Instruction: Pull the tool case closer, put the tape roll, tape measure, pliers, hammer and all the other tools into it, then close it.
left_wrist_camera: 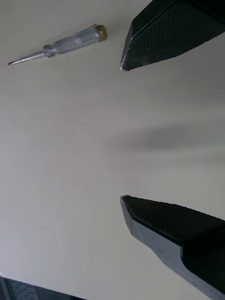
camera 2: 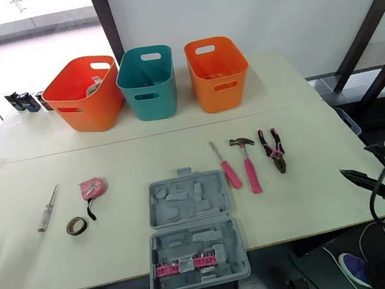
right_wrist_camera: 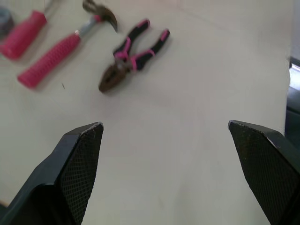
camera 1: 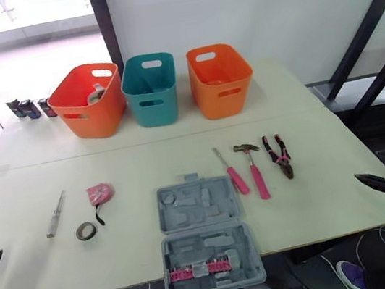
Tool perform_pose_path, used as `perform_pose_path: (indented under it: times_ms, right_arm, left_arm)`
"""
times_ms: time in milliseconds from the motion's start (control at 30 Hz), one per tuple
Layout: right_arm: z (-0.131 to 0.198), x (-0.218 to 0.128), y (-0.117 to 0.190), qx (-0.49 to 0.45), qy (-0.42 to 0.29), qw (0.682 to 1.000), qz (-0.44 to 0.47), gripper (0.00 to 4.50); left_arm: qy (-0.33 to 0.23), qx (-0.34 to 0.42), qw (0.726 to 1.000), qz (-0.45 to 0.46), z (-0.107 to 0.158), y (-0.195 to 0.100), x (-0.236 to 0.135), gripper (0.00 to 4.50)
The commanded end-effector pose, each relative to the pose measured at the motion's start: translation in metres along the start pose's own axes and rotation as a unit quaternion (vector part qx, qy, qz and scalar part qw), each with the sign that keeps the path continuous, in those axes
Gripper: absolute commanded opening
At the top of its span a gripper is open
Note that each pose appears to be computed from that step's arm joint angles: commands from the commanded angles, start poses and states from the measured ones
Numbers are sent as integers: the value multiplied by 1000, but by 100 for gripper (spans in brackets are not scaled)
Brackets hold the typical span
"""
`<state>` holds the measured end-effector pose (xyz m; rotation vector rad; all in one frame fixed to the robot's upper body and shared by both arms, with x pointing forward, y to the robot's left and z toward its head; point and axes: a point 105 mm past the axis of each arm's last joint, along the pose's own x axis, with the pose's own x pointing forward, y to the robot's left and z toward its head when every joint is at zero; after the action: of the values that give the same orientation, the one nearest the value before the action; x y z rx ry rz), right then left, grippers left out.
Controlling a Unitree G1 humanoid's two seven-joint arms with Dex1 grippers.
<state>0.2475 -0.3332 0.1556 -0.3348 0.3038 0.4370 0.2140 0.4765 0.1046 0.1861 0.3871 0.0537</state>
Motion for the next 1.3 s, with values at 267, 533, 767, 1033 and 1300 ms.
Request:
perform_pose_path:
  times_ms: [267,533,767,1033,1300]
  right_arm:
    - [102,77,149,-52,-125,961,240,450]
    - [123,123,217,-130,-129,923,339,450]
    - [131,148,242,-177,-120,910,354,450]
    - [136,155,241,-181,-122,917,334,450]
    - [133,155,235,-171,-119,927,313,450]
  left_arm:
    - [-17,126,959,-254,41,-80,20,445]
    - [80,241,879,-403,38,-117,36,445]
    - [127,279,833,-461,34,-142,54,445]
    - [164,298,814,-470,27,-146,63,445]
    - [161,307,810,-472,17,-163,79,262]
